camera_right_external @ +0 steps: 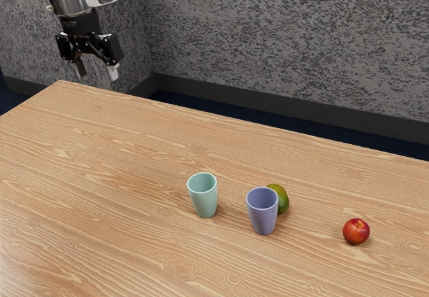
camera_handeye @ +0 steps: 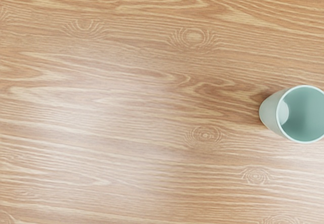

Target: Place the left cup onto the right cup

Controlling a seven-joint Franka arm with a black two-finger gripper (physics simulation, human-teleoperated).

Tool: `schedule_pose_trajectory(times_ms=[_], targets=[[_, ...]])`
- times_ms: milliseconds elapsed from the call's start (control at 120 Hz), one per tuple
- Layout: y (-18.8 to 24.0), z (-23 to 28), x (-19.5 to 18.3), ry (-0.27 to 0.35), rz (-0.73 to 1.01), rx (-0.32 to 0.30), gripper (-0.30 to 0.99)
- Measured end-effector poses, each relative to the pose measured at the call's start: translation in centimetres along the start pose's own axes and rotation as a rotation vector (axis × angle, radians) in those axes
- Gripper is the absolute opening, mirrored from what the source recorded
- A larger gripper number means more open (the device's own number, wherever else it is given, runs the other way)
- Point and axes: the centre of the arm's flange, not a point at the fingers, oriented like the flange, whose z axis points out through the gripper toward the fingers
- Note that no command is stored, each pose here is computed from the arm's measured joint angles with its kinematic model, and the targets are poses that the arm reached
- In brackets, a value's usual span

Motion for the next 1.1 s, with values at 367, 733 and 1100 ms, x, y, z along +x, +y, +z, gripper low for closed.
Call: schedule_pose_trajectory(times_ms=[367, 733, 1100], targets=[[-0.6, 1.8, 1.4, -0.016, -0.004, 0.005, 0.67], [2.6, 10.5, 6.1, -0.096, 0.046, 0.026, 0.67], [8.6, 13.2, 6.5, -0.098, 0.146, 0.034, 0.67]])
